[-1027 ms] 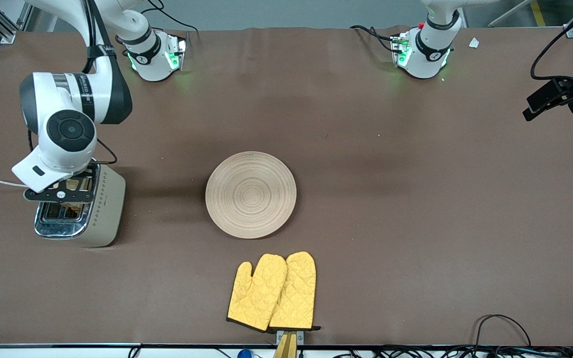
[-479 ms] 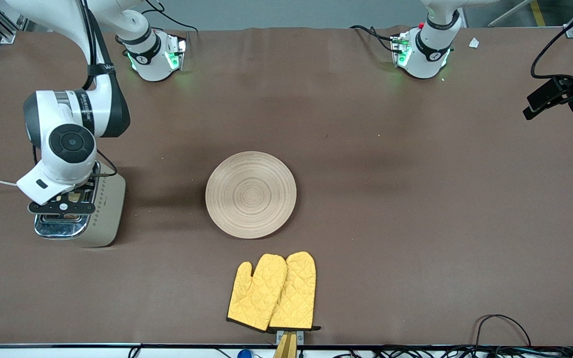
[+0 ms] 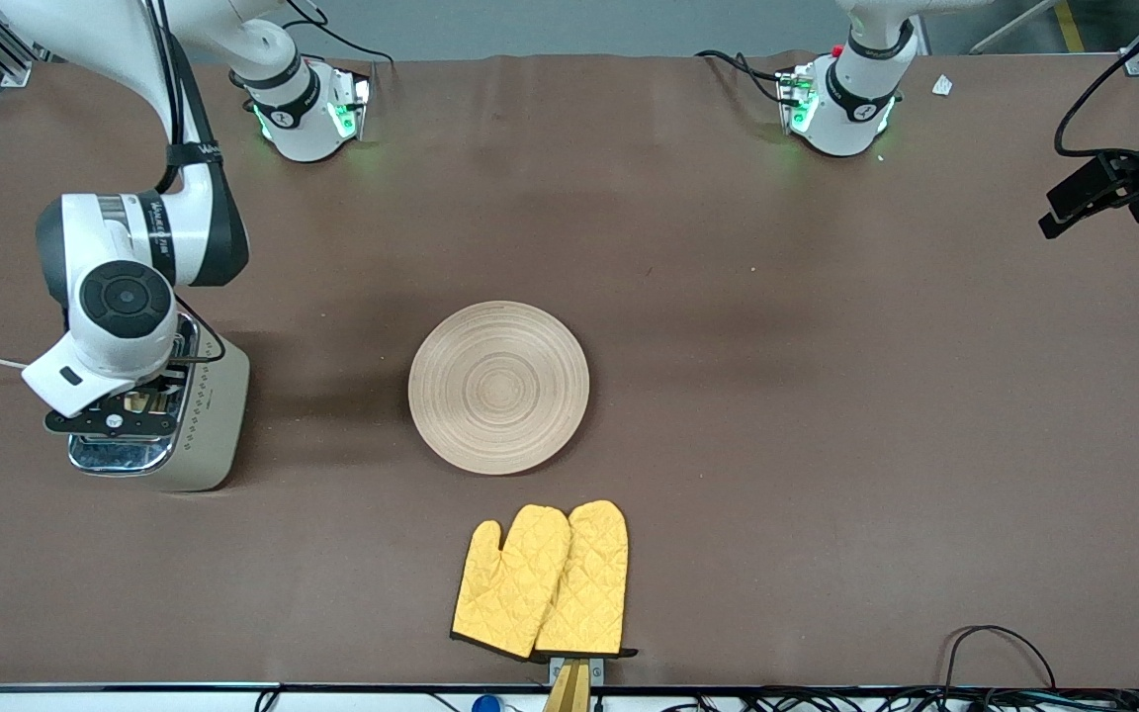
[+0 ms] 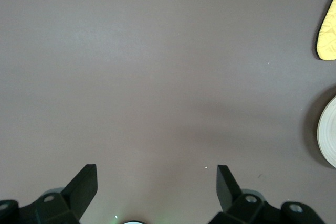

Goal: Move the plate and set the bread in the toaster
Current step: 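Open the right gripper and raise it away from the toaster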

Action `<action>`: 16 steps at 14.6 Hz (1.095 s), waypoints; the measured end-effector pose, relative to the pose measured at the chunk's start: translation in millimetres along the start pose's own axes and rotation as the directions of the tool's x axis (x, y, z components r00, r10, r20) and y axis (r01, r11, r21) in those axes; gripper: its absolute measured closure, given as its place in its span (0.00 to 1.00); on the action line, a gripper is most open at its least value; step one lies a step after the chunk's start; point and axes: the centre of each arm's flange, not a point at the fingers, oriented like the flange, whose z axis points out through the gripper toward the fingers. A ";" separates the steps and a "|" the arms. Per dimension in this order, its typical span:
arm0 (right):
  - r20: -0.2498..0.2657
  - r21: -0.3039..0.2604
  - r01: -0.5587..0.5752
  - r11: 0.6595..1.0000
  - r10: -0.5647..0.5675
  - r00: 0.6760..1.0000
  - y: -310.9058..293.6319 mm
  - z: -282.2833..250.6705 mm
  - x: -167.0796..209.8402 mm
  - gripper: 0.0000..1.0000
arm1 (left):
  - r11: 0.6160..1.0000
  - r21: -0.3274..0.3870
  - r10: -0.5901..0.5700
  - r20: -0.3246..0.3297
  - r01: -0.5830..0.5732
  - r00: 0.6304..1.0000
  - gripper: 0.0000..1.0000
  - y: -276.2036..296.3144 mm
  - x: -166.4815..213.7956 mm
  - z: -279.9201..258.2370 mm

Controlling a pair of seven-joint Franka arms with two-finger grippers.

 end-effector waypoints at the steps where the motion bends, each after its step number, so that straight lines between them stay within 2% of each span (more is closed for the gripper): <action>1: 0.014 0.042 -0.027 0.999 0.027 1.000 0.3 -4.7 0.7 0.31 | 1.000 0.000 0.000 0.000 0.000 1.000 0.00 0.0 0.0 0.0; 4: 0.085 0.147 -0.111 0.983 0.099 0.991 10.8 -35.2 3.3 0.02 | 1.000 0.000 0.000 0.000 0.000 1.000 0.00 0.0 0.0 0.1; 6: 0.112 0.218 -0.130 0.967 0.108 0.988 24.1 -68.3 4.0 0.00 | 1.000 0.000 0.000 0.001 0.000 1.000 0.00 0.0 0.0 0.2; 10: 0.126 0.332 -0.163 0.929 0.128 0.984 66.0 -128.1 -2.6 0.00 | 1.000 0.000 0.000 0.001 0.000 1.000 0.00 0.2 0.0 0.3; 13: 0.087 0.386 -0.153 0.910 0.129 0.988 98.8 -171.5 -16.9 0.00 | 1.000 0.000 0.001 0.001 -0.001 1.000 0.00 0.3 -0.1 0.6; 16: 0.045 0.417 -0.158 0.895 0.153 0.987 129.3 -192.2 -31.5 0.00 | 1.000 0.000 0.000 0.002 0.000 1.000 0.00 0.2 0.0 1.0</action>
